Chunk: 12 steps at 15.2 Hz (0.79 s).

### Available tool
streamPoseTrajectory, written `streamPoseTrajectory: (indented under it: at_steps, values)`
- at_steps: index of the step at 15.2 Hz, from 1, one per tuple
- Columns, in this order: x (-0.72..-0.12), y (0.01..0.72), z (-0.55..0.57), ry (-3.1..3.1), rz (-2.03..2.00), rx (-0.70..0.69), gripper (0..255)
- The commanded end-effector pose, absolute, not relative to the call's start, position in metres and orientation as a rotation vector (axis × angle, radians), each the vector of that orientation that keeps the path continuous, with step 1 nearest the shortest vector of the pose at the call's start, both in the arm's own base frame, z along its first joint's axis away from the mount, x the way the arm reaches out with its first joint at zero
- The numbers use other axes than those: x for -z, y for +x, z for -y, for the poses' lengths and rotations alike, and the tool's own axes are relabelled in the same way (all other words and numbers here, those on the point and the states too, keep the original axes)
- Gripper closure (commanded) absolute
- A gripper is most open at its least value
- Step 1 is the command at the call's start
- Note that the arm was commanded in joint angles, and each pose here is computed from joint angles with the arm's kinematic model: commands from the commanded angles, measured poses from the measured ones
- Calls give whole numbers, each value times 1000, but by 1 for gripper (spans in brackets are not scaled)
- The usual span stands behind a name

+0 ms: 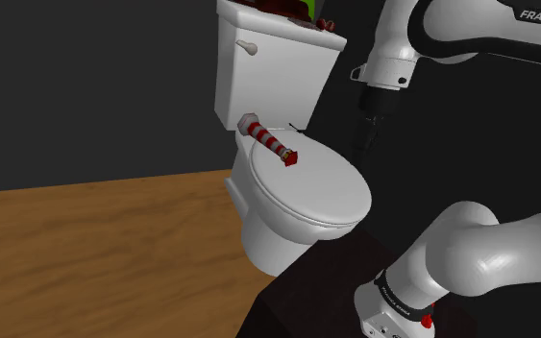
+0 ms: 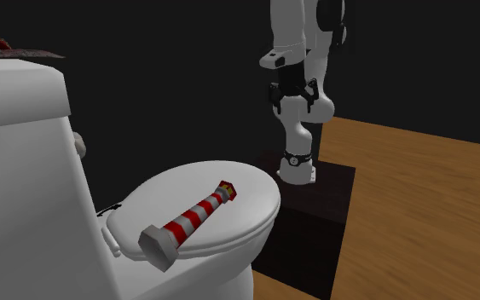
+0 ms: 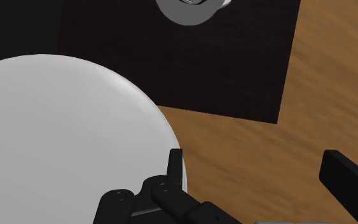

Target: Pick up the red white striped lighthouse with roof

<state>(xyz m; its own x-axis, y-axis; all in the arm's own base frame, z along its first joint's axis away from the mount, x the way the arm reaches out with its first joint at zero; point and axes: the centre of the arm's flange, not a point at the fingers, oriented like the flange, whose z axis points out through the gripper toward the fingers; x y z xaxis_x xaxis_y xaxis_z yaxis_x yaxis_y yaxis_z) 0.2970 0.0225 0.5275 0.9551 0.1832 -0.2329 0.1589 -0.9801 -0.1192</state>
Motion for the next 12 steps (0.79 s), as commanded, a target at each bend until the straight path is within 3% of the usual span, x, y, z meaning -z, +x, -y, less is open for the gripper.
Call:
streamPoseTrajectory:
  at_steps: [1,12]
  values:
    - [-527,297,-22,-3008,264,-372,0]
    - [-462,405,6,-3075,142,-230,0]
